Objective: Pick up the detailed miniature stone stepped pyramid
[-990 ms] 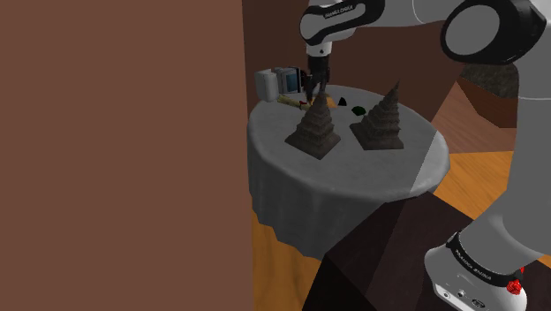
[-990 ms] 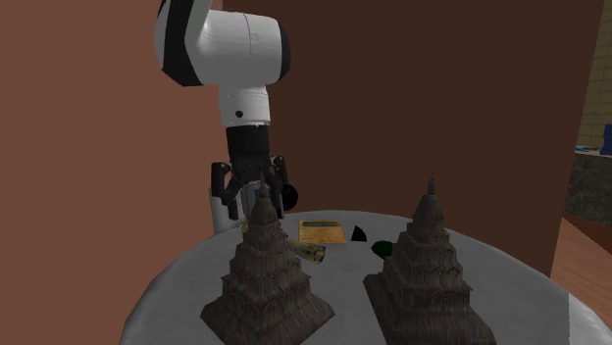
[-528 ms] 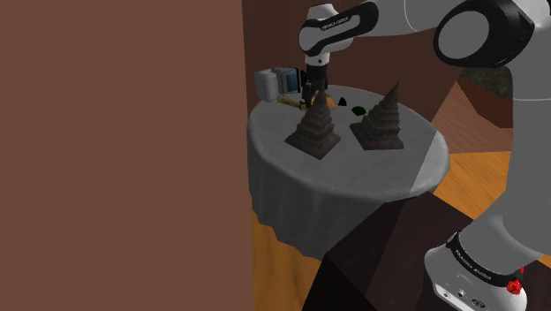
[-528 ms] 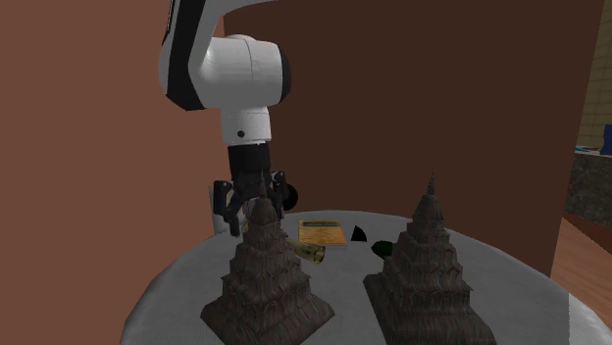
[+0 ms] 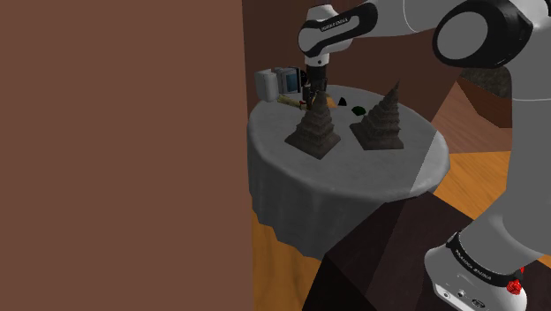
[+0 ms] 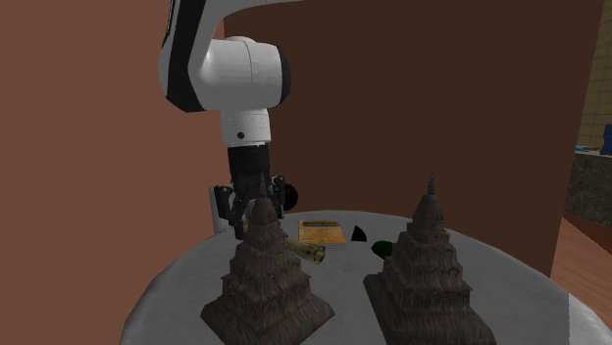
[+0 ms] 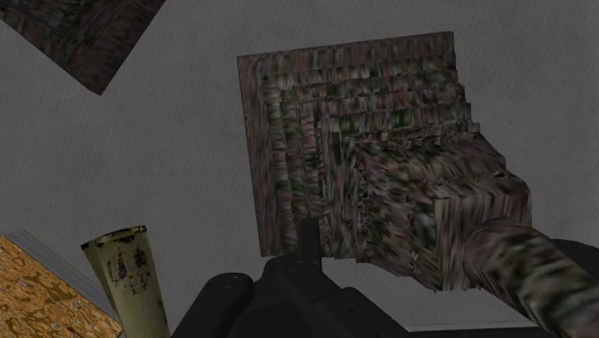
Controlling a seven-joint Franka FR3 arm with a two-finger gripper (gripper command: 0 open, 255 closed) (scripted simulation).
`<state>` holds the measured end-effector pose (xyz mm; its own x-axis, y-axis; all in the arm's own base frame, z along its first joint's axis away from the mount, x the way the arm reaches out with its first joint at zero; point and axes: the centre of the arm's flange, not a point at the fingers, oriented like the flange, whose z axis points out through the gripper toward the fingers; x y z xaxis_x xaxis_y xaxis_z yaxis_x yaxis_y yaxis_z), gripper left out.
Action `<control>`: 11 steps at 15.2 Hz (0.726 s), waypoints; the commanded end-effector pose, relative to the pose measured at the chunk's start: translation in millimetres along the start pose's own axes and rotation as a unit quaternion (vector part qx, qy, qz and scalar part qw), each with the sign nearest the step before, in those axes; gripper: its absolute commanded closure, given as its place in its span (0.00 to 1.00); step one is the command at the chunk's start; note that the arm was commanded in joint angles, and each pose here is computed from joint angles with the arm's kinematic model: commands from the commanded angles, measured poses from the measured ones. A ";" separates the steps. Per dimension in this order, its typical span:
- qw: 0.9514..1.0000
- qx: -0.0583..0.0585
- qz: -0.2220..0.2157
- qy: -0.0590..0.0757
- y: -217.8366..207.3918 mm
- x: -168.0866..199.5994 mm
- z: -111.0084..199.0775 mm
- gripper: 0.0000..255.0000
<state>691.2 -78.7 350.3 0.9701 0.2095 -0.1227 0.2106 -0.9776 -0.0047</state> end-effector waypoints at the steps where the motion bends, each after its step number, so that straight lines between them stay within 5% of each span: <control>1: 1.000 0.000 0.000 -0.001 0.4 -0.1 1.1 1.00; 11: 1.000 0.000 0.000 -0.001 -0.4 -5.6 -41.9 1.00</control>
<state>690.1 -77.0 384.5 0.9696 0.2088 -0.1274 0.2098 -0.9777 -0.0060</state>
